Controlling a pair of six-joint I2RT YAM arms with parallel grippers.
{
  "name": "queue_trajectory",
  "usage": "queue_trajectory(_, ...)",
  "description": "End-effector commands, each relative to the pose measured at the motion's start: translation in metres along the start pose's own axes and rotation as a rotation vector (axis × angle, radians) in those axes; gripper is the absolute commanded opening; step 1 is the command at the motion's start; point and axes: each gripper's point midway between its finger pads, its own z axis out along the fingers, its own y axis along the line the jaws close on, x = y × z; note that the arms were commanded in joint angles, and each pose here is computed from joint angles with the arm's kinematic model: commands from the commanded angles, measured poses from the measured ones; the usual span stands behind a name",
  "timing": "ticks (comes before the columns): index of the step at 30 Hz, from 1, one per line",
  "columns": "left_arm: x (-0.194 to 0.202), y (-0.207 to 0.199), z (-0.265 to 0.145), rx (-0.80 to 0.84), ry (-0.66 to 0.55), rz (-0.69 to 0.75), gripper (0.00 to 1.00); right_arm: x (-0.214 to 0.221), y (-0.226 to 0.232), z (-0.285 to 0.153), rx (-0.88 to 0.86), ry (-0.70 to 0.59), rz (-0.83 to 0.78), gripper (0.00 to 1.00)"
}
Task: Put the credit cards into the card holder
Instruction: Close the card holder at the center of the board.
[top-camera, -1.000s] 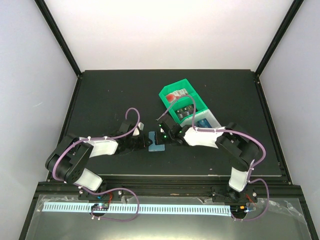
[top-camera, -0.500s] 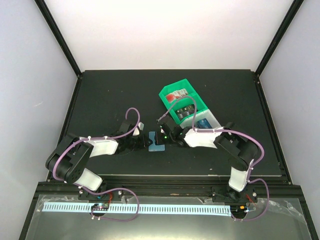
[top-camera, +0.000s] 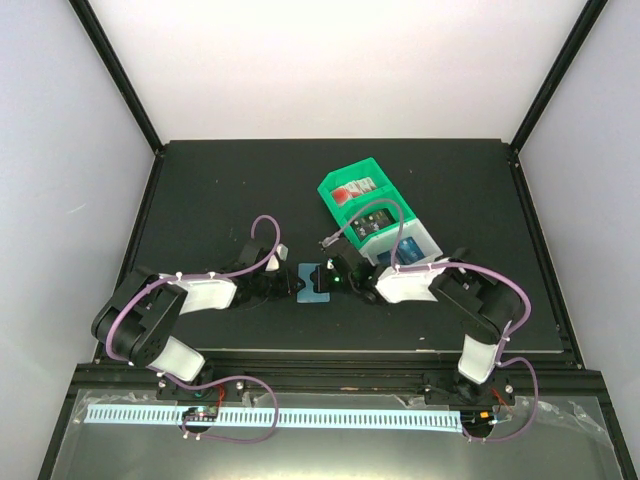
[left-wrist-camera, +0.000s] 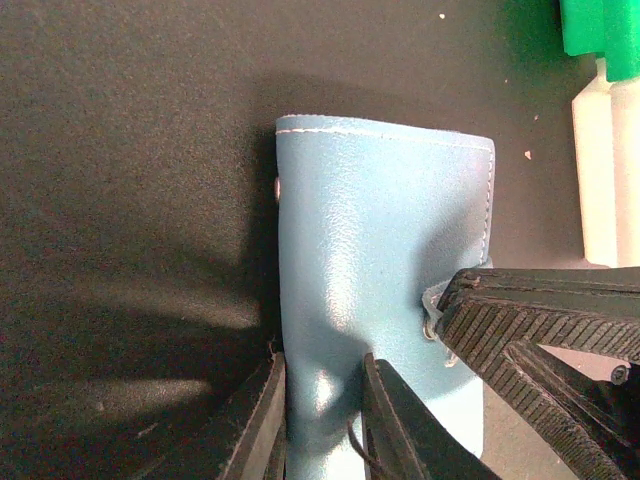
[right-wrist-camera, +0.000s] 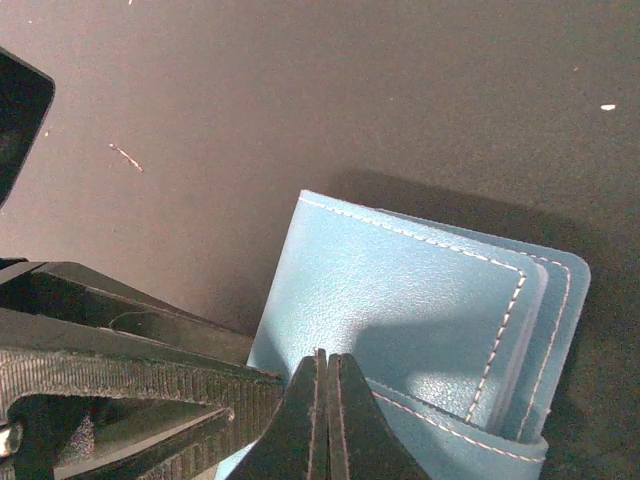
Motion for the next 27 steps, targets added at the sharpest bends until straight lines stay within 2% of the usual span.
queue_trajectory(1,0.036,0.051,0.005,-0.196,0.111,-0.062,0.23,0.042,-0.033,0.001,0.061,0.114,0.034,0.01)
queue_trajectory(17,0.035,0.052,0.007,-0.206,0.117,-0.069,0.23,0.085,-0.063,0.006,0.068,0.198,0.014,0.01)
queue_trajectory(27,0.036,0.052,0.008,-0.207,0.125,-0.071,0.23,0.093,-0.073,0.008,0.09,0.215,0.016,0.01)
